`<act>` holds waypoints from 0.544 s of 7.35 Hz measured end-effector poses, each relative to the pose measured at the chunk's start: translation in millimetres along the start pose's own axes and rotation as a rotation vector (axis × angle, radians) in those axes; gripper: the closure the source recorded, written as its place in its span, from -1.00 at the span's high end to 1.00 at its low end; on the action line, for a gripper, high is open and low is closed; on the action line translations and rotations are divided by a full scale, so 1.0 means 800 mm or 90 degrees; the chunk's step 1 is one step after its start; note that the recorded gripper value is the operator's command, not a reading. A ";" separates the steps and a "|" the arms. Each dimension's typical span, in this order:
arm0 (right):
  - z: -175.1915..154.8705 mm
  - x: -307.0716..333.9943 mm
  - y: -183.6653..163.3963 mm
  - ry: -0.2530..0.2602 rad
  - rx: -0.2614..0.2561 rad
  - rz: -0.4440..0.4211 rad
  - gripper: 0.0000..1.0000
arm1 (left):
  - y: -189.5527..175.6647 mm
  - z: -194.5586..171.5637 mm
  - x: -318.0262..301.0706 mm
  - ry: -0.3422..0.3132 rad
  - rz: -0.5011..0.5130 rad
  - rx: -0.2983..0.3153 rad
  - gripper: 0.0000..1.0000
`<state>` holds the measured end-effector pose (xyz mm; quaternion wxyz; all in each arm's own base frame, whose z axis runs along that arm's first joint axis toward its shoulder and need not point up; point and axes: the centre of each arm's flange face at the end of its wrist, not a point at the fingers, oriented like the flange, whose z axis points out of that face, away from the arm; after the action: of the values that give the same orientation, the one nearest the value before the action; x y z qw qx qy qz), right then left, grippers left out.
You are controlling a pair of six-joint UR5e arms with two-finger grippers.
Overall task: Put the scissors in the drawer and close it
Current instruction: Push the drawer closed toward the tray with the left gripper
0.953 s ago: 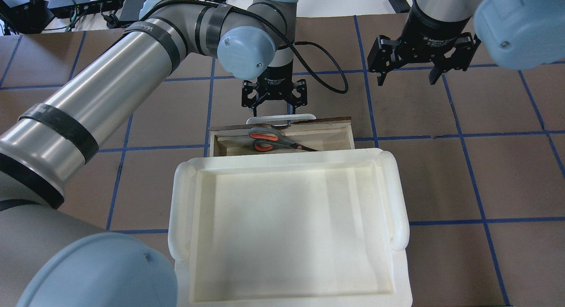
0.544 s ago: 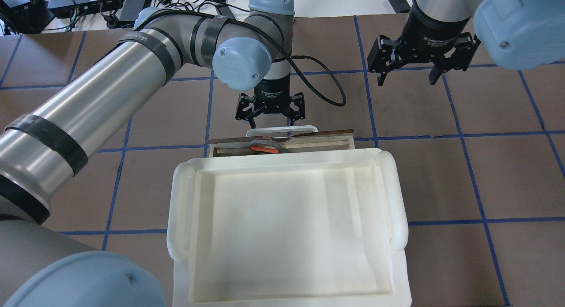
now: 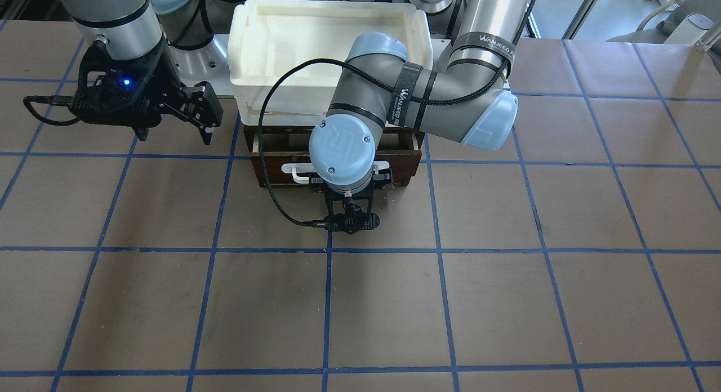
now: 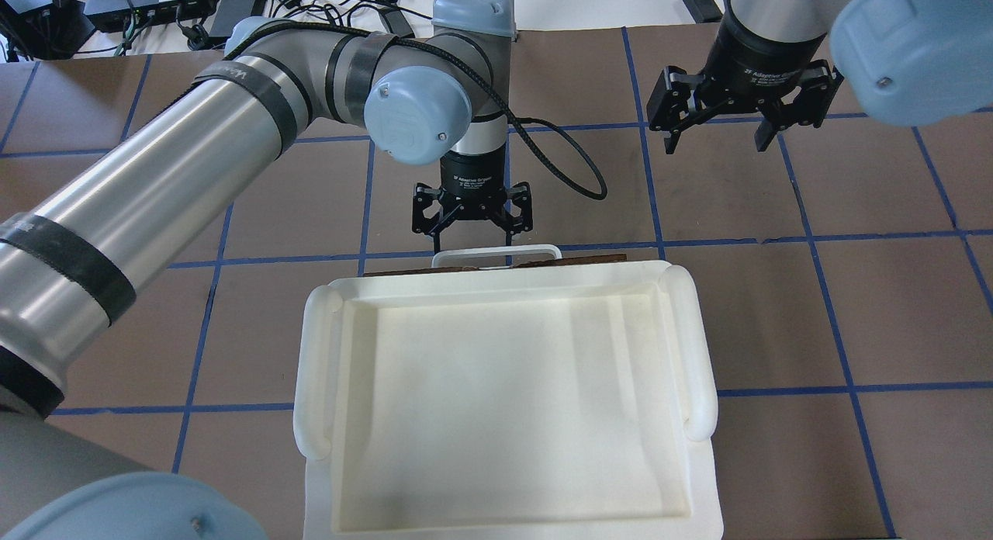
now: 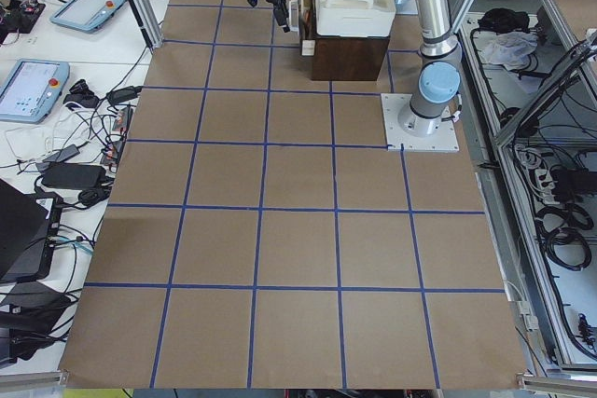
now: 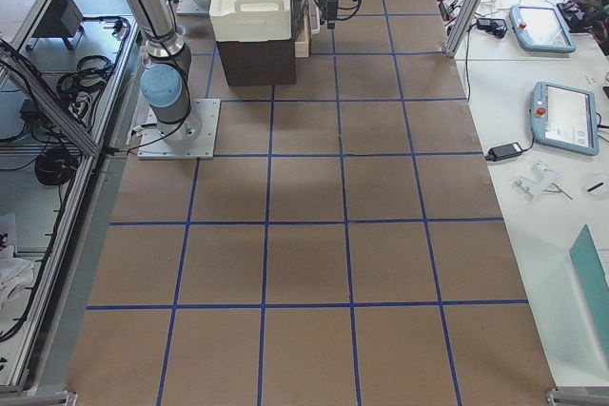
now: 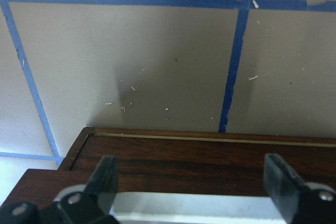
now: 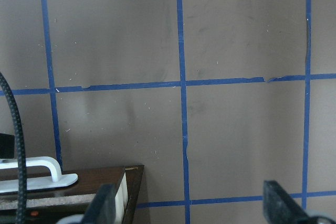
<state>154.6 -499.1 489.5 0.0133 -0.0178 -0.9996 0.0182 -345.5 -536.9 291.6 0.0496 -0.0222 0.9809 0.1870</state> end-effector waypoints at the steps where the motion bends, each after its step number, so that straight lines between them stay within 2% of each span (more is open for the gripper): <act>1: 0.000 0.000 0.000 0.000 0.000 0.000 1.00 | 0.006 0.007 -0.001 0.000 0.000 -0.011 1.00; 4: 0.000 0.000 0.000 0.000 0.001 -0.001 1.00 | 0.023 0.024 0.000 -0.008 0.004 -0.040 1.00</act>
<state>154.6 -499.3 489.6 0.0133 -0.0167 -0.9996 0.0193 -344.7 -512.4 280.4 0.0542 -0.0192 0.9743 0.2178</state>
